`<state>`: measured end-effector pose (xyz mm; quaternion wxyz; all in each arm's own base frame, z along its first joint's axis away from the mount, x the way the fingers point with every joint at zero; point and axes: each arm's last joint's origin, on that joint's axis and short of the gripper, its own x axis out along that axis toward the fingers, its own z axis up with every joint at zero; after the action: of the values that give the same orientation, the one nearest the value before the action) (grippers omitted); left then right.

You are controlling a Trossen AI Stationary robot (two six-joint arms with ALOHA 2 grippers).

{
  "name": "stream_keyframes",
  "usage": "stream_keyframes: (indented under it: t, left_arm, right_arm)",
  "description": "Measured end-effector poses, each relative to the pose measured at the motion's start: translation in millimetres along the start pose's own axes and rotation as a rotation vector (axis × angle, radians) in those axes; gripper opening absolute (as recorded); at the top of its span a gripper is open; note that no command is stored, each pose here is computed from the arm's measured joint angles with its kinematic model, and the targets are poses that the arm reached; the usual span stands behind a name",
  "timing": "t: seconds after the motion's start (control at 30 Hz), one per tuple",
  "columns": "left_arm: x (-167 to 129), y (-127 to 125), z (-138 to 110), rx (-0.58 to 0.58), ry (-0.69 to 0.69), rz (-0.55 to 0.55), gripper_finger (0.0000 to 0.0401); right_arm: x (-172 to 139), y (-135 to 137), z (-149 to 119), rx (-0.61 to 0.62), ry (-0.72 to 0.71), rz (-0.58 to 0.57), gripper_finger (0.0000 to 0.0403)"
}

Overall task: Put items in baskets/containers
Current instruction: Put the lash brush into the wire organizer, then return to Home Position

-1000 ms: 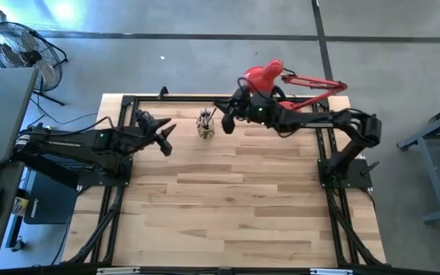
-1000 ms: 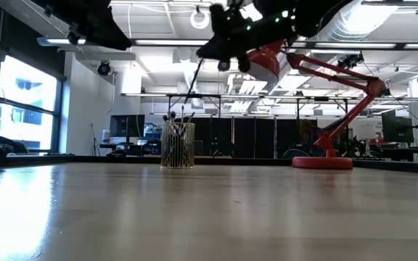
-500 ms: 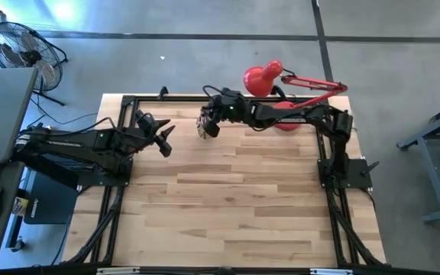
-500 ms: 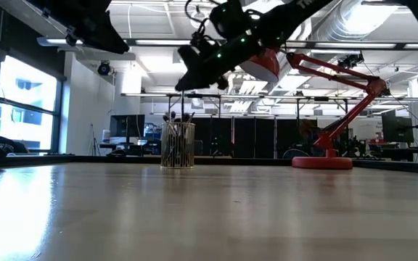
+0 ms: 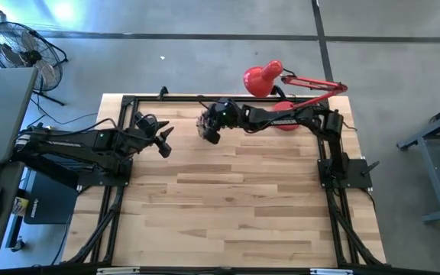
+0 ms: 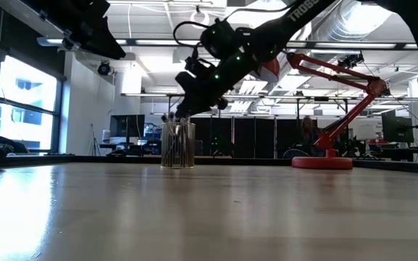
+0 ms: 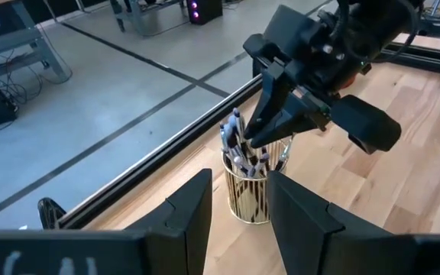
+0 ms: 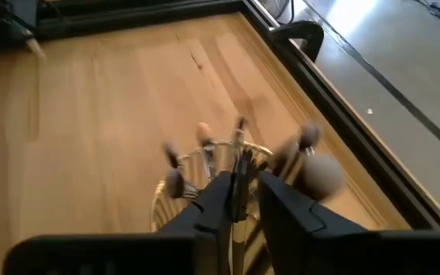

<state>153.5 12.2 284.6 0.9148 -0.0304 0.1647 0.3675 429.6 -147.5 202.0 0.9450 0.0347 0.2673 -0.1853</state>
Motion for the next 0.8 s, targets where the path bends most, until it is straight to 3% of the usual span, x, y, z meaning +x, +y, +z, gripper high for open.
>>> stream_keyframes:
  t: [0.3,0.53,0.67,0.8]
  left_arm:
    - [0.7,-0.9,-0.1,0.003,0.001,-0.002,0.0124]
    - [0.6,-2.5,-1.1,0.008,0.023,-0.063,0.0124]
    - [0.3,-4.7,-2.8,0.014,0.056,-0.147,0.0124]
    - [-0.3,-5.7,-2.7,-0.012,0.063,-0.183,0.0124]
  right_arm:
    - [-3.3,0.9,4.8,0.047,-0.019,0.032,0.0132]
    - [-37.7,-3.5,31.6,0.049,-0.073,-0.043,0.0193]
    - [-65.3,-2.2,45.1,0.096,-0.070,-0.036,0.0200]
    - [-90.8,12.2,51.7,0.108,-0.040,-0.009,0.0172]
